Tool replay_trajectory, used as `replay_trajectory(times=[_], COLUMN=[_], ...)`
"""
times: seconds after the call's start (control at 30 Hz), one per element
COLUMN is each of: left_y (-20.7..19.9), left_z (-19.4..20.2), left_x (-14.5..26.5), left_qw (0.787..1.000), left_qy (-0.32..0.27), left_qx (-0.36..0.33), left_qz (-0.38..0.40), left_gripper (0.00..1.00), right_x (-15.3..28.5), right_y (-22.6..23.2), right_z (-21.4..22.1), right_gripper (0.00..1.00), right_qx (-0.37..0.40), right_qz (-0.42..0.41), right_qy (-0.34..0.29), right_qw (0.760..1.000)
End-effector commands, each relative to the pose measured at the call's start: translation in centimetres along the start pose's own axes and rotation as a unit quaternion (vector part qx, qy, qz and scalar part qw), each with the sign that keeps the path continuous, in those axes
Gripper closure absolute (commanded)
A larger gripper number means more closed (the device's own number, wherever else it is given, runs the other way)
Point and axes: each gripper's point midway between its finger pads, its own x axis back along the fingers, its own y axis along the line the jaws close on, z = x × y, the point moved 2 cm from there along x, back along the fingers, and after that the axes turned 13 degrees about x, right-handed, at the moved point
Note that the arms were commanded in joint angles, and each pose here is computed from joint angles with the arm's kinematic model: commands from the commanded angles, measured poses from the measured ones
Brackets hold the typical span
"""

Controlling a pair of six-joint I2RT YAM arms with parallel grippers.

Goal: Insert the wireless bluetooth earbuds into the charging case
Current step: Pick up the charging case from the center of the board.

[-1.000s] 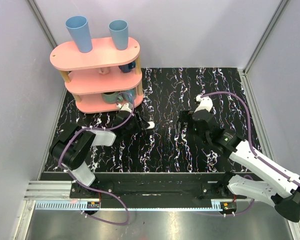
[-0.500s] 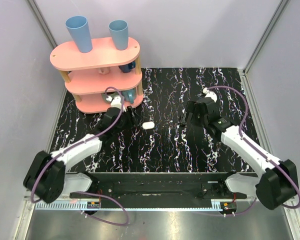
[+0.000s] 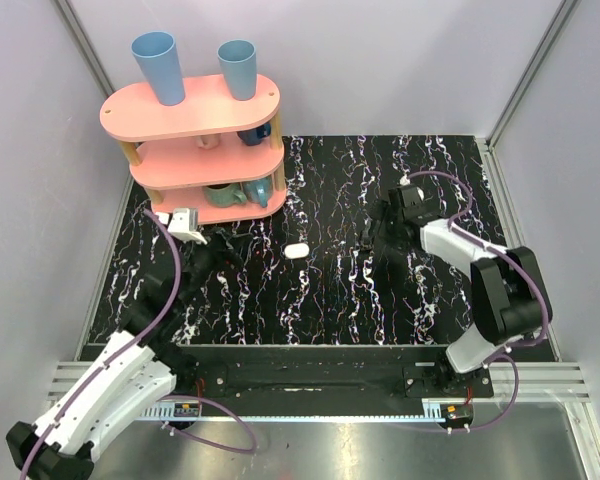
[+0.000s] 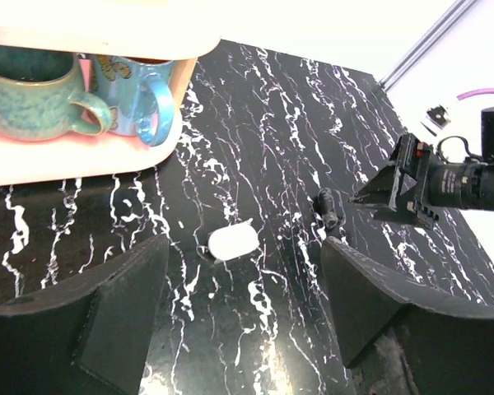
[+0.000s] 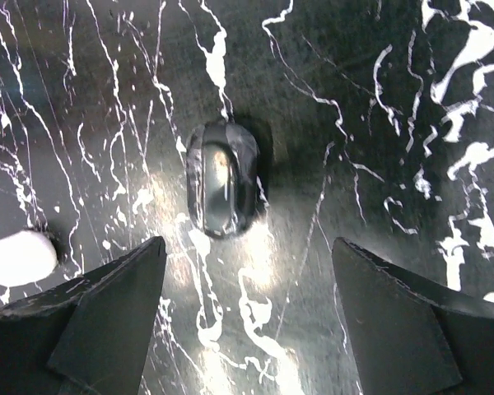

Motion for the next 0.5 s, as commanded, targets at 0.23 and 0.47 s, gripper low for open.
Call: replay_trajectory(times=[0.23,0.47], left_y=[3.2,4.0], left_z=[-0.7,0.0], left_x=[3.8,4.0], left_qw=[0.997,0.996], left_qy=[-0.034,-0.030], left_qx=[-0.045,-0.046], left_qz=[-0.054,-0.063], left_gripper=[0.13,0.12], right_x=[-3.6,-5.0], right_y=[1.7,0.9], right_z=[-4.8,-3.9], right_gripper=[0.25,0.26], right_qx=[0.011,0.003], right_qz=[-0.008,0.018], right_qy=[-0.023,0.002], right_qw=[1.000,1.000])
